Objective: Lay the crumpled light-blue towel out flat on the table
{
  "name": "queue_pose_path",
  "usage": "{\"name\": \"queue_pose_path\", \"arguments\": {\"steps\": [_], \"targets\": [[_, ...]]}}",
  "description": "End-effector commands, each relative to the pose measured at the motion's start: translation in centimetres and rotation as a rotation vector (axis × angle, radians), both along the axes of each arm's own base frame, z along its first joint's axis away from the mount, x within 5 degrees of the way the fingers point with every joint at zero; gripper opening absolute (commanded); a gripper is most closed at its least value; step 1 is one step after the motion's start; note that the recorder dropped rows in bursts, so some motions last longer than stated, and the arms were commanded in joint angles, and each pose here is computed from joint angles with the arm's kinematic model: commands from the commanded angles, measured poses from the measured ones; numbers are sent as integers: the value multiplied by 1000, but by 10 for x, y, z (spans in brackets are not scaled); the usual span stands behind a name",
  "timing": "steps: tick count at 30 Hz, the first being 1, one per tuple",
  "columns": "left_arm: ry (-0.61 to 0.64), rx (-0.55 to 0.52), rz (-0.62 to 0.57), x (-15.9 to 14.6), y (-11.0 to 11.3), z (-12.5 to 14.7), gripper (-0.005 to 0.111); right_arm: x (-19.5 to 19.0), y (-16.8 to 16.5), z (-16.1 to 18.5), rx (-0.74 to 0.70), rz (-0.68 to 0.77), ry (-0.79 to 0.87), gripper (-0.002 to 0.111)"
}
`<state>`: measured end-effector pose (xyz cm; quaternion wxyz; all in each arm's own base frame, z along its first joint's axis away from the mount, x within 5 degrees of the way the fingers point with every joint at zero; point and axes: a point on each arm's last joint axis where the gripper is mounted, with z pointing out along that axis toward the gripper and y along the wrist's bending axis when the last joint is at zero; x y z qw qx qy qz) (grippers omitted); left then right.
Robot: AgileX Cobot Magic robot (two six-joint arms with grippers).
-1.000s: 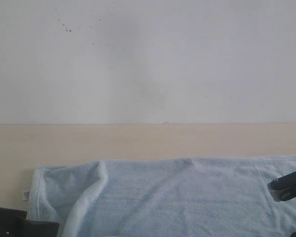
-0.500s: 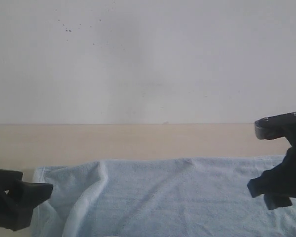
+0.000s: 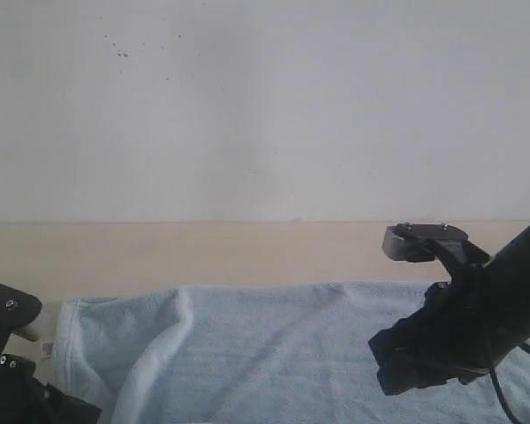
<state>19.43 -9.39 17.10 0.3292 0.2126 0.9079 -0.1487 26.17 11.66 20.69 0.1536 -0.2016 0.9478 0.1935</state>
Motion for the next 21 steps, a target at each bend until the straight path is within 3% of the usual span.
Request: {"name": "queue_pose_path", "arguments": {"steps": [1,3,12,21], "targets": [[26,3,5,0,0,-5,4,1,1,1,3,-1,-17,13],[46,23,-9,-1,0,-12,4,3,1,1,4,-7,-27,0],[203,64,-82,-5,-3,-46,4,4,1,1,7,-15,-38,0],[226,164,38,-3,9,-61,4,4,1,2,12,-20,-40,0]]}}
